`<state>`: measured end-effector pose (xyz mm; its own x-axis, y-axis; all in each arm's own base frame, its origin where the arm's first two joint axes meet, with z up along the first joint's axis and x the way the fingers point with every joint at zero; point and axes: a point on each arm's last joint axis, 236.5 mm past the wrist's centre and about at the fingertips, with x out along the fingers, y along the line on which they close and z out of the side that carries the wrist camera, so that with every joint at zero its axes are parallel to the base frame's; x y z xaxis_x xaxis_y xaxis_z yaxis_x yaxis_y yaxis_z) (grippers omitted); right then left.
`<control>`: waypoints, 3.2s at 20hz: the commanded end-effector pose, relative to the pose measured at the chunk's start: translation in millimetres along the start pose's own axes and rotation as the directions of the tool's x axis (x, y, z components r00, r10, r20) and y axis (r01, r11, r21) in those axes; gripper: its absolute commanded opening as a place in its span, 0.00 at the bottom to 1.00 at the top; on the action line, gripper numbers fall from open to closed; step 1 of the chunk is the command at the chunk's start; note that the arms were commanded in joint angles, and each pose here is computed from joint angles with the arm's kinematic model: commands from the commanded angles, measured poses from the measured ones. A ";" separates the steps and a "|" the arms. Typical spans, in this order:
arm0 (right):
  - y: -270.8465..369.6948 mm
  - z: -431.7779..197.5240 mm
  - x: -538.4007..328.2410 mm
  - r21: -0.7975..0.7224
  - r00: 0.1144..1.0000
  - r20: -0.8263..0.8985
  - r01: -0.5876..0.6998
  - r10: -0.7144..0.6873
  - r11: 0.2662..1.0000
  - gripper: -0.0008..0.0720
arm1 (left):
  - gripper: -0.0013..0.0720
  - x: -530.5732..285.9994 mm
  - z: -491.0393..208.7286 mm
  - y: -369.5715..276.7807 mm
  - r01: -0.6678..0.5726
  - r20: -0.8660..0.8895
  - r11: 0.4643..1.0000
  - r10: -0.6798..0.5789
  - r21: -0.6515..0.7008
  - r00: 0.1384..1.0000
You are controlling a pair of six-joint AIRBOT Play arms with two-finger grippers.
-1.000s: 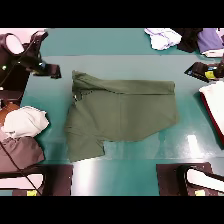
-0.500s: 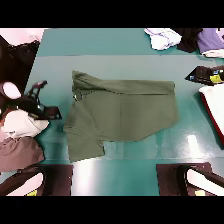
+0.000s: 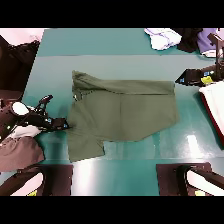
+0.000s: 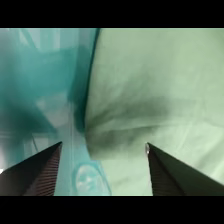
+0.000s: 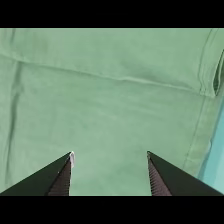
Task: Fold the shirts.
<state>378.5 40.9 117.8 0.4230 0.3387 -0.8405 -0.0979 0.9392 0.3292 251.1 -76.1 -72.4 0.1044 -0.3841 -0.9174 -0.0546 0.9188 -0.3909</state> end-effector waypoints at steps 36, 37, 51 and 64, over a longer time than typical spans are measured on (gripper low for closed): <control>-39.0 -184.6 114.0 0.453 0.982 -0.181 0.040 0.048 0.891 0.04 | 0.06 9.5 -15.0 -32.7 0.056 -0.056 0.994 -0.051 0.090 0.997; -34.9 -181.0 108.2 0.439 0.982 -0.179 0.029 0.056 0.898 0.04 | 0.06 4.9 -11.5 -34.3 0.053 -0.043 0.993 -0.049 0.102 0.998; 34.6 -55.2 89.4 0.178 0.990 -0.028 -0.132 0.139 0.975 0.87 | 0.06 -22.3 5.0 -50.3 0.065 0.023 0.987 -0.069 0.150 0.997; -64.9 -158.2 54.1 0.426 0.986 -0.165 0.058 0.015 0.903 0.77 | 0.06 -22.2 2.7 -50.4 0.066 0.013 0.983 -0.069 0.169 0.997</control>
<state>292.5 24.0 -1.0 0.2766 0.3703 -0.8868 0.2187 0.8743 0.4333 252.6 -113.8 -32.7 0.1143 -0.4465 -0.8874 0.1159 0.8932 -0.4345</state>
